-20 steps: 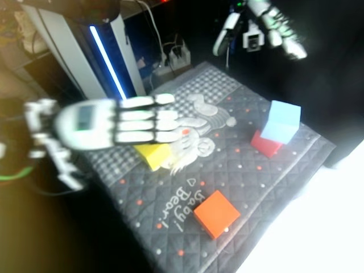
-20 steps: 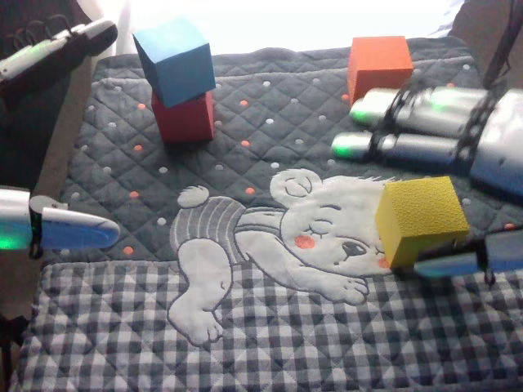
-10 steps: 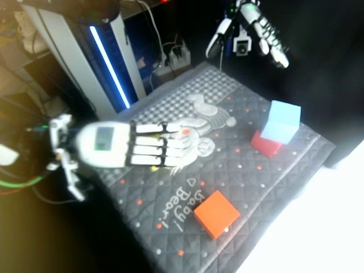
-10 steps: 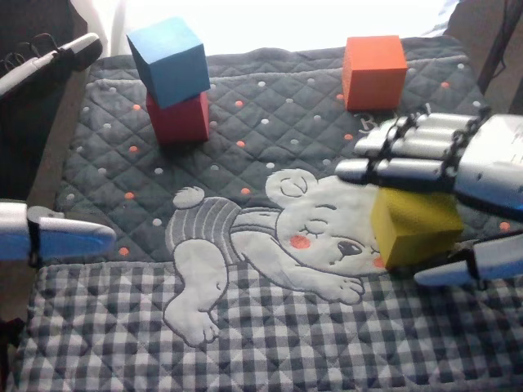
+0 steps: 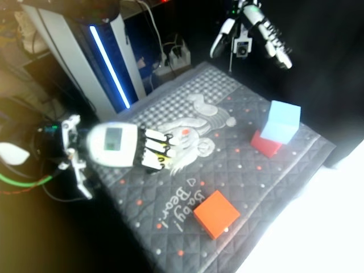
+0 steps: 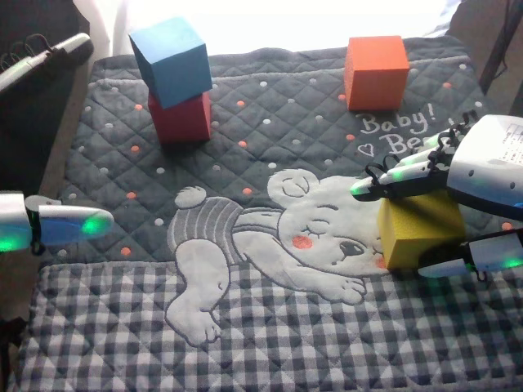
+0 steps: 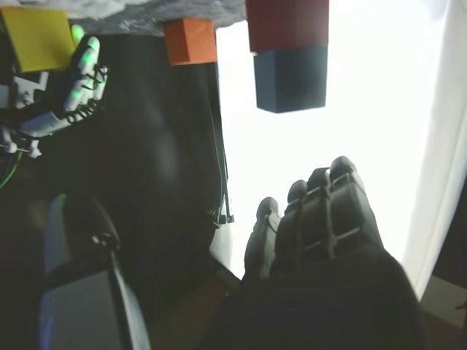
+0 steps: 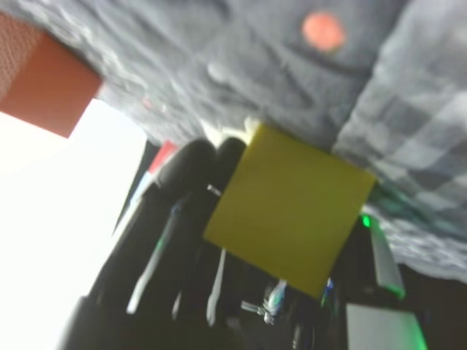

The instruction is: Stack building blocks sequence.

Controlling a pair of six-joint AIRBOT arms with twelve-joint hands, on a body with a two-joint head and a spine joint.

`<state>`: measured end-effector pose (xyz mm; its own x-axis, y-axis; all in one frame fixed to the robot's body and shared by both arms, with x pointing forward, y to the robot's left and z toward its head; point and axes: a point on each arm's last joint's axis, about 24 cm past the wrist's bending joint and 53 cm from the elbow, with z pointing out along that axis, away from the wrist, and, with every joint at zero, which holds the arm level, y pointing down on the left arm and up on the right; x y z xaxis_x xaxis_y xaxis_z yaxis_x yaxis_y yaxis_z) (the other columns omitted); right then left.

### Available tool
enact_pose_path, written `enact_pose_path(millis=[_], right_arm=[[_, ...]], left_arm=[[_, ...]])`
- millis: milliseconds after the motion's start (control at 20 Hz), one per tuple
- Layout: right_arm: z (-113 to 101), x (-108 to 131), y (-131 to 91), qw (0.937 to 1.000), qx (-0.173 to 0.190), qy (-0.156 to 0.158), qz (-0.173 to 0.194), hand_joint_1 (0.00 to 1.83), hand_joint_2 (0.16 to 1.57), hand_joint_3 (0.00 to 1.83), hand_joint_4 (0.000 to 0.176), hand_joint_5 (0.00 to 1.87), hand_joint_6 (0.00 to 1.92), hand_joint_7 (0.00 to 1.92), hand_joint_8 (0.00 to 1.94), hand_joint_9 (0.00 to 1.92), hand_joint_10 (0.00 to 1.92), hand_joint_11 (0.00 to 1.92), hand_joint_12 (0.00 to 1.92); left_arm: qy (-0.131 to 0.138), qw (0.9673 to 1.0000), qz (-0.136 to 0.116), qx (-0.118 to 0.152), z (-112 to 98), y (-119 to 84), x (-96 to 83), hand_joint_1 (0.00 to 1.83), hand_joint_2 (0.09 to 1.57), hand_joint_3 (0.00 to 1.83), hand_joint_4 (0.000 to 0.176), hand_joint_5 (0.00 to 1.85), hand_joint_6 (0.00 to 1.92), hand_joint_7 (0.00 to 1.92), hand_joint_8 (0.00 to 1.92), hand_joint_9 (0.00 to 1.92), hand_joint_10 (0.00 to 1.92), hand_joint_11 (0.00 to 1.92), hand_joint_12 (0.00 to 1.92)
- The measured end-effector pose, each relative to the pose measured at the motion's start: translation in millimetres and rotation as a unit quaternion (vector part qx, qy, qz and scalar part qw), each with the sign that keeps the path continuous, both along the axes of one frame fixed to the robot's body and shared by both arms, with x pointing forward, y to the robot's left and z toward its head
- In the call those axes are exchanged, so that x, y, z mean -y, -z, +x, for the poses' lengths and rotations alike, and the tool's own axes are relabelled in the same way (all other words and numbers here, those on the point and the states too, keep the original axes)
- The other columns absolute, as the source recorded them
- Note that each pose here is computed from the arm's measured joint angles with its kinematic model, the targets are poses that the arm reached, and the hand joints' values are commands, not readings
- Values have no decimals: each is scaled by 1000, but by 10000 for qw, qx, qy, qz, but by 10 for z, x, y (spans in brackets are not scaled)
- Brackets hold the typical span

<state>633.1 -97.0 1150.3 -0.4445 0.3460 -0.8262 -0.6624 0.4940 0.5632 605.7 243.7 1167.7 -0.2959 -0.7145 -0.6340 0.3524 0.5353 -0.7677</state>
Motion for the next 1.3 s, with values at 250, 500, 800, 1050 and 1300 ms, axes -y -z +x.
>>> enact_pose_path(millis=[250, 500, 800, 1050, 1300], right_arm=[[8, -13, -29, 10000, 40, -9, -3, 1228, 1189, 0, 0, 821, 1014, 889, 1368, 924, 1296, 826, 1704], [245, 24, -831, 9944, 835, 123, 630, 1271, 1103, 0, 0, 903, 935, 1134, 929, 1231, 1041, 1109, 1491], [942, 236, -1404, 9823, 1280, 986, 947, 1283, 1081, 0, 0, 933, 883, 1199, 798, 1471, 420, 1254, 942], [1322, 93, -1548, 9791, 1329, 1360, 727, 1233, 1112, 1, 0, 921, 1022, 1073, 904, 1535, 184, 1302, 740], [1642, 229, -1393, 9780, 997, 1782, 427, 1253, 1090, 0, 0, 932, 998, 1167, 756, 1576, 113, 1256, 817]], left_arm=[[6, 10000, -3, -35, -5, 28, 7, 878, 811, 13, 76, 65, 9, 0, 0, 0, 0, 0, 0], [30, 10000, 7, -68, -21, 58, 14, 862, 812, 9, 85, 72, 7, 0, 0, 0, 0, 0, 0], [63, 9998, -71, -150, -11, 112, 31, 876, 822, 9, 83, 81, 5, 0, 0, 0, 0, 5, 2], [85, 9999, -93, -99, 11, 74, 45, 853, 824, 7, 82, 77, 4, 0, 0, 0, 0, 0, 0], [226, 9997, -69, -39, -2, 45, 107, 861, 811, 0, 94, 90, 6, 0, 0, 0, 0, 0, 0]])
